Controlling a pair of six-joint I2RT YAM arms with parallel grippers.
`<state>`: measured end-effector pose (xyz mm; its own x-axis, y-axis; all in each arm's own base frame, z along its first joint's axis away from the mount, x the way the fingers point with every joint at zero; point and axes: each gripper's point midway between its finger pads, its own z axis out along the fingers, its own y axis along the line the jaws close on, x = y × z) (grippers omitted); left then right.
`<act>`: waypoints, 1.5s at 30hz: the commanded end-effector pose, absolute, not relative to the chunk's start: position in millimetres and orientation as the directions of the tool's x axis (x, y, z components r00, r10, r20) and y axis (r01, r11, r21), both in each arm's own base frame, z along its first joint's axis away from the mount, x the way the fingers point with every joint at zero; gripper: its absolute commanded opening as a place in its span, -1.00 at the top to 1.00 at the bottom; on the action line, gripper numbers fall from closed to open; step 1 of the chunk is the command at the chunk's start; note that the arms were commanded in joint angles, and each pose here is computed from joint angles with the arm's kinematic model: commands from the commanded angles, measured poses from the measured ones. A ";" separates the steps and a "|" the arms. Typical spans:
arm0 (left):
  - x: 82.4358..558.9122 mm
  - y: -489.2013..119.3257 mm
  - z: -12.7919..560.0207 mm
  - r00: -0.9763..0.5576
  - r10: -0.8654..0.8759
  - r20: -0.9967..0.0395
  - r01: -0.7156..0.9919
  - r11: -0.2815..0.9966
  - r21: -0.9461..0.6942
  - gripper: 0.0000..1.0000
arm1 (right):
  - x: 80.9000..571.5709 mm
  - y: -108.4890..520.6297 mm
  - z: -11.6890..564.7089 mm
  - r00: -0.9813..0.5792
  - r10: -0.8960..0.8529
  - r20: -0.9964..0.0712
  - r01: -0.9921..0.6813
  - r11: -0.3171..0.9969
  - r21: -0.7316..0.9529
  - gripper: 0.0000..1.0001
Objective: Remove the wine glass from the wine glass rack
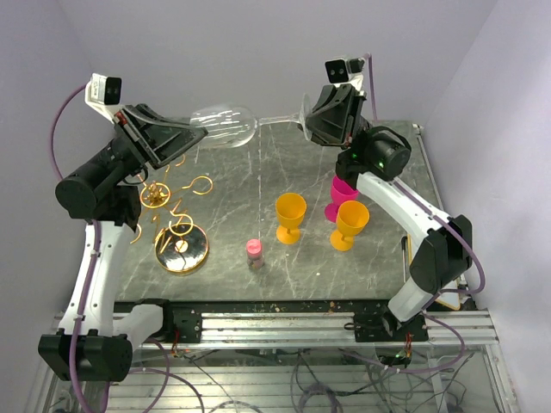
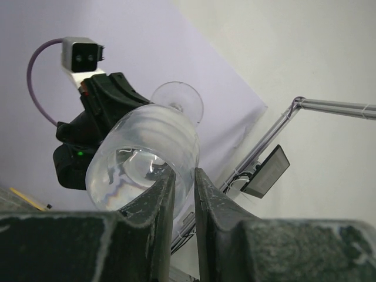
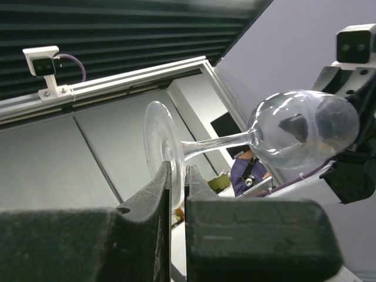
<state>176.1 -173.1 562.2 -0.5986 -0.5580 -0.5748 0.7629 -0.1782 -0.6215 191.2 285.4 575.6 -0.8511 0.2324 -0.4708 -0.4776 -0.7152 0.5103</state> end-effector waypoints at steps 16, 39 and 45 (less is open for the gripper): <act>172.0 -176.5 562.1 -0.466 -0.563 -0.682 0.768 0.124 -0.628 0.86 | 273.8 222.8 490.0 -0.845 0.381 -0.376 -0.520 -0.421 0.743 -0.44; 286.0 -223.2 407.6 -0.619 -0.339 -0.708 0.206 0.801 -0.563 0.86 | 366.4 142.6 422.8 -0.405 0.385 -0.829 -0.535 0.636 0.556 -0.98; 306.7 -241.1 350.0 -0.669 -0.180 -0.721 0.109 0.936 -0.335 0.86 | 364.5 138.0 423.4 -0.383 0.375 -0.844 -0.523 0.665 0.533 -0.98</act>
<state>286.9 -265.4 376.8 -0.7109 -0.2487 -0.6578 0.2224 0.8079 -0.5458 370.5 146.2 410.0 -0.4465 0.3973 -0.8017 -0.5147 0.6189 0.5934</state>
